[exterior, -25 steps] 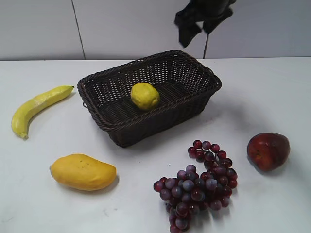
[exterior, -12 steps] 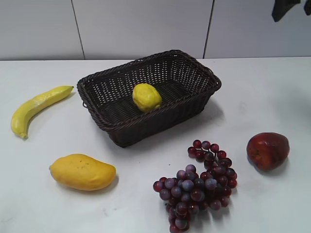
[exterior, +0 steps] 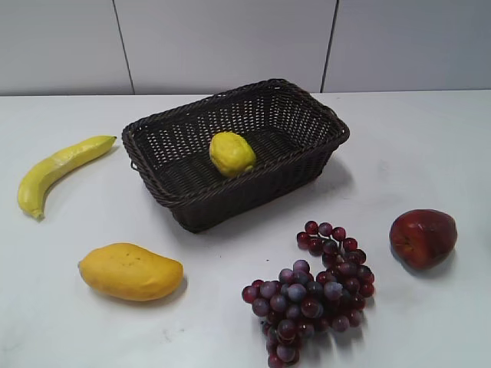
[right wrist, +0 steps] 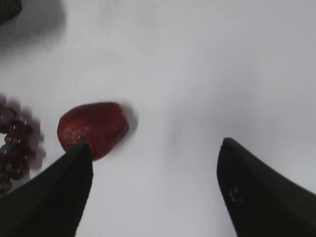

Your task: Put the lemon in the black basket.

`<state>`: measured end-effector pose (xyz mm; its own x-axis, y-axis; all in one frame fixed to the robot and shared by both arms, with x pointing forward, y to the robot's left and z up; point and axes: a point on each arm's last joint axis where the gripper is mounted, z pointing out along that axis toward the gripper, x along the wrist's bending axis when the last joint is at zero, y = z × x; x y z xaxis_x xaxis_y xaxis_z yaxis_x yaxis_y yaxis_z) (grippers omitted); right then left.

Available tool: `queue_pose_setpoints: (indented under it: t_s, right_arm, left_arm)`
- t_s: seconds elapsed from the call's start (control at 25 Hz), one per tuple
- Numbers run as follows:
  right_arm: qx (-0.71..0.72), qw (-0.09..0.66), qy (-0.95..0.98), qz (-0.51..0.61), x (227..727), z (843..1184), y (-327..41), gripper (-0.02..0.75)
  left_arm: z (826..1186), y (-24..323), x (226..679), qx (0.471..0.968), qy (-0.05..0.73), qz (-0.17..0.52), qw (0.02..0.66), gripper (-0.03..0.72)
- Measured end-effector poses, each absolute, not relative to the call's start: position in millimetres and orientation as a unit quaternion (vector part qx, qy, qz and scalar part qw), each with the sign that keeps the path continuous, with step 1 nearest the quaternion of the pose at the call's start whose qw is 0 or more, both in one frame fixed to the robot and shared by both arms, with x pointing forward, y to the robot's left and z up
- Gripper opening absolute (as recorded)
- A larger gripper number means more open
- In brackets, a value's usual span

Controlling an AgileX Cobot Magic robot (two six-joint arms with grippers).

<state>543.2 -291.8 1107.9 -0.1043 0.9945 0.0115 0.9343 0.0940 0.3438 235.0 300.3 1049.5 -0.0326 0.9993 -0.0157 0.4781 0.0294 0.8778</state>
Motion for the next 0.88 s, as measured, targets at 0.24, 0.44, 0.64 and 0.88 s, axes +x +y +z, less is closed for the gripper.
queue_pose_setpoints:
  t_s: [0.24, 0.44, 0.64, 0.88]
  right_arm:
    - [0.662, 0.109, 0.73, 0.134, 478, 1090, -292, 0.592]
    - [0.665, 0.106, 0.724, 0.151, 432, 1069, -290, 0.592]
    - [0.667, 0.102, 0.722, 0.151, 392, 1045, -290, 0.592]
    - [0.666, 0.11, 0.72, 0.161, 353, 1026, -290, 0.592]
  left_arm:
    - [1049, 300, 235, 0.595, 0.621, 0.362, 0.36, 0.472]
    - [1049, 300, 235, 0.595, 0.621, 0.362, 0.36, 0.472]
    - [1049, 300, 235, 0.595, 0.621, 0.362, 0.36, 0.472]
    - [1049, 300, 235, 0.595, 0.621, 0.362, 0.36, 0.472]
